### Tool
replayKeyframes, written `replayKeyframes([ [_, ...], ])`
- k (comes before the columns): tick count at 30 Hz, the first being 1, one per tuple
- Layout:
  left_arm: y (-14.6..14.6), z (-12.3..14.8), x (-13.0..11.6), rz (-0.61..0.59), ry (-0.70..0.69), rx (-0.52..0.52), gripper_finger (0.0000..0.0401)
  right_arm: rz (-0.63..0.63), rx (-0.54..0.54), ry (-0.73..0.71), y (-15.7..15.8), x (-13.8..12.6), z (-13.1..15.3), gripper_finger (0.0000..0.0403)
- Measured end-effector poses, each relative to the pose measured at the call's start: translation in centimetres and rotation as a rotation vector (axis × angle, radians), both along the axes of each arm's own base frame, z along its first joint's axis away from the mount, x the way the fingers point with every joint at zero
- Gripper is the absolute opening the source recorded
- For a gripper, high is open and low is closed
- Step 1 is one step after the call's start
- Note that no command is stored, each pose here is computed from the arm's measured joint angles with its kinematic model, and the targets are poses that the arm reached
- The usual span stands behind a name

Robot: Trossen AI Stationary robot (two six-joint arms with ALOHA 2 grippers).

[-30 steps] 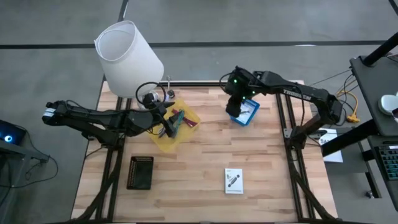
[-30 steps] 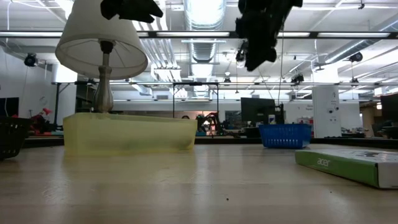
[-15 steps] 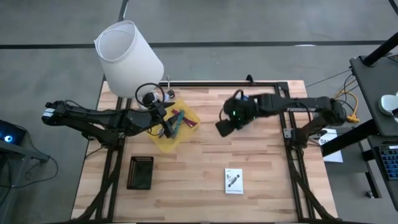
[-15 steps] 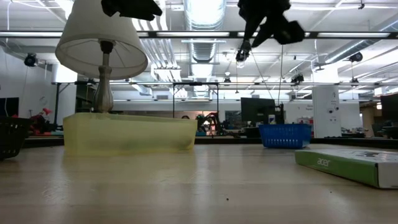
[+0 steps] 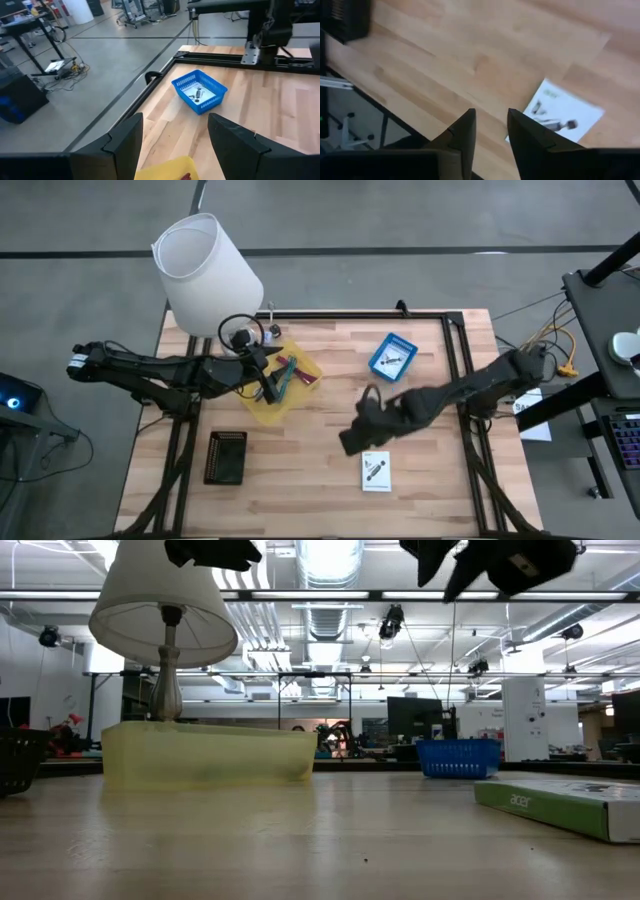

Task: Pick and place items into bin
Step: Stack the card reader box on top of the card reader box in the blue bin

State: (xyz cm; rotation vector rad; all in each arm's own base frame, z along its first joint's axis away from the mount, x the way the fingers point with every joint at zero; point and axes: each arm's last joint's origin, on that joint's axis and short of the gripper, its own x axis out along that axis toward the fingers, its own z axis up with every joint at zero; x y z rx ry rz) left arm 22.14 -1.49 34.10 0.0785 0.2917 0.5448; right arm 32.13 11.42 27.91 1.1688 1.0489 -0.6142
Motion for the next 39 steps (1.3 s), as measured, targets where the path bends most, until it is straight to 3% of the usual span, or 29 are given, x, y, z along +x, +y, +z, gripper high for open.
replayKeyframes([
  [8, 0.0, 0.0, 0.0, -0.03, 0.027, 0.04, 0.0207, -0.112, 0.07, 0.17, 3.6, 1.7, -5.7, 0.0165],
  [13, 0.0, 0.0, 0.0, -0.034, 0.034, 0.051, 0.0207, -0.17, 0.128, 0.259, 4.6, 2.2, -8.0, 0.0183],
  [25, -0.1, 0.0, 0.0, -0.052, 0.035, 0.046, 0.0207, -0.238, 0.061, 0.328, 4.9, 2.9, -11.7, 0.018],
  [30, -0.1, 0.0, 0.0, -0.052, 0.035, 0.045, 0.0207, -0.283, -0.008, 0.292, 4.7, 3.1, -11.9, 0.0168],
  [39, -0.1, 0.0, 0.0, -0.052, 0.035, 0.045, 0.0207, -0.251, -0.031, 0.29, 4.5, 3.1, -11.9, 0.0147],
])
